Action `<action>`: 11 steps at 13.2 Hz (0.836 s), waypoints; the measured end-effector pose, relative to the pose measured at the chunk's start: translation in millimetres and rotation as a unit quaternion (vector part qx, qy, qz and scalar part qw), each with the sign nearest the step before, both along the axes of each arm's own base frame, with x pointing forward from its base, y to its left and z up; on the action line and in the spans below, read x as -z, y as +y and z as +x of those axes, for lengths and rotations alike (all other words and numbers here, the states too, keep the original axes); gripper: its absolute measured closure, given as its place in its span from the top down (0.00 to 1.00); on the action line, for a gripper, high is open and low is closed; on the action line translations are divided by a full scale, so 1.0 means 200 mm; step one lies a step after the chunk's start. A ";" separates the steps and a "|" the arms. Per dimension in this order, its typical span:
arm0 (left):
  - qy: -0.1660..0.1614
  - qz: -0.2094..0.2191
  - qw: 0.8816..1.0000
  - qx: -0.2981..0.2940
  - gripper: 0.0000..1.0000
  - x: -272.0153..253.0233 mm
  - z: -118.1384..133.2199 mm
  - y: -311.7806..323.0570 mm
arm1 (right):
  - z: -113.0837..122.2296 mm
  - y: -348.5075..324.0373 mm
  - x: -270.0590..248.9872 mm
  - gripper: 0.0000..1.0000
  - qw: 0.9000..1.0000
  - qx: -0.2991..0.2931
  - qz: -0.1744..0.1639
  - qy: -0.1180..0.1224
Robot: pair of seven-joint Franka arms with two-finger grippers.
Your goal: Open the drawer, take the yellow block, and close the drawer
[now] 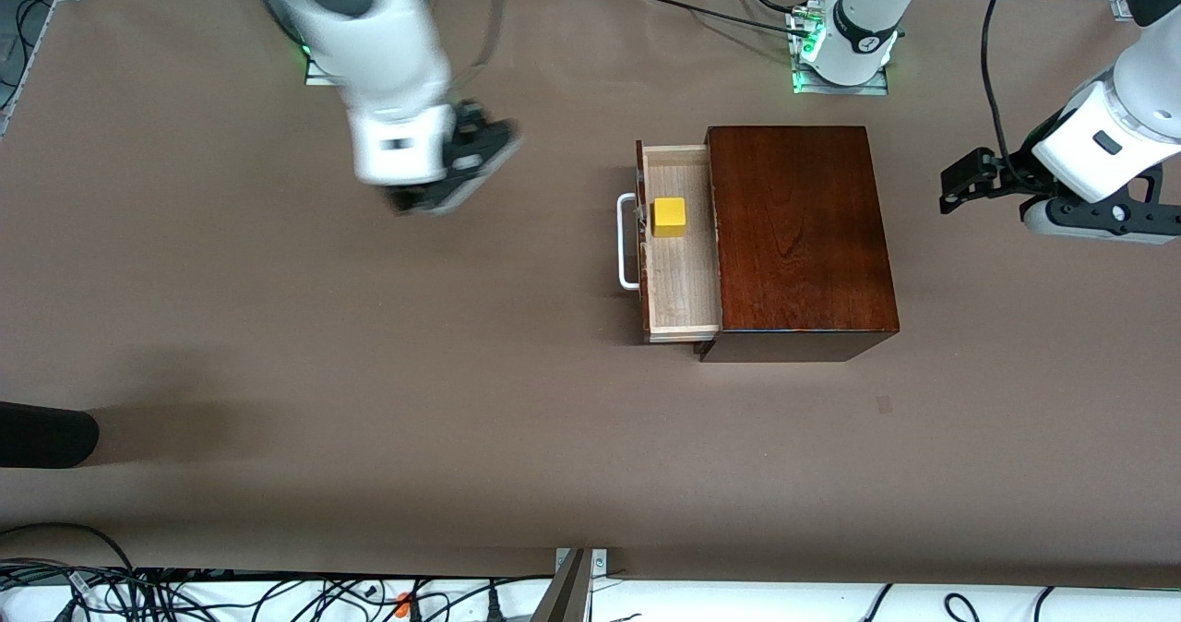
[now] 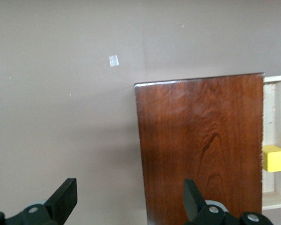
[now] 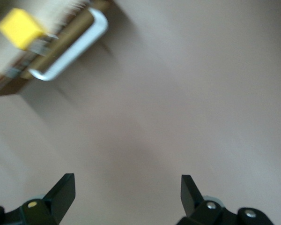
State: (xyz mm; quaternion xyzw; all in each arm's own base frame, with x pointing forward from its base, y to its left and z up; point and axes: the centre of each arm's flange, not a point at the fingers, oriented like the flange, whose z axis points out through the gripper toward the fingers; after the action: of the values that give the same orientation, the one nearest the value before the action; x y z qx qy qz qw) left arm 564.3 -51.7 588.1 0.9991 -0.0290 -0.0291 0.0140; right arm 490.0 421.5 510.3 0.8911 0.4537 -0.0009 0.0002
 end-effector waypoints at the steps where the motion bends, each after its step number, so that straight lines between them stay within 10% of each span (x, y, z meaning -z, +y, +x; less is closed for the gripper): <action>1: 0.005 0.005 1.000 -0.001 1.00 0.02 -0.02 0.02 | -0.08 0.18 0.07 1.00 0.999 -0.032 0.001 -0.008; 11: 0.012 0.027 1.000 0.008 1.00 0.05 -0.05 0.03 | -0.32 0.97 0.43 1.00 0.969 -0.241 0.027 -0.035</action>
State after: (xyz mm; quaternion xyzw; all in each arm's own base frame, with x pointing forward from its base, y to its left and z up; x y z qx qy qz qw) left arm 554.7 -45.8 578.5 0.9984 -0.0357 -0.0424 -0.0125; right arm 425.5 615.0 425.0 0.7546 0.6547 0.0431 -0.0077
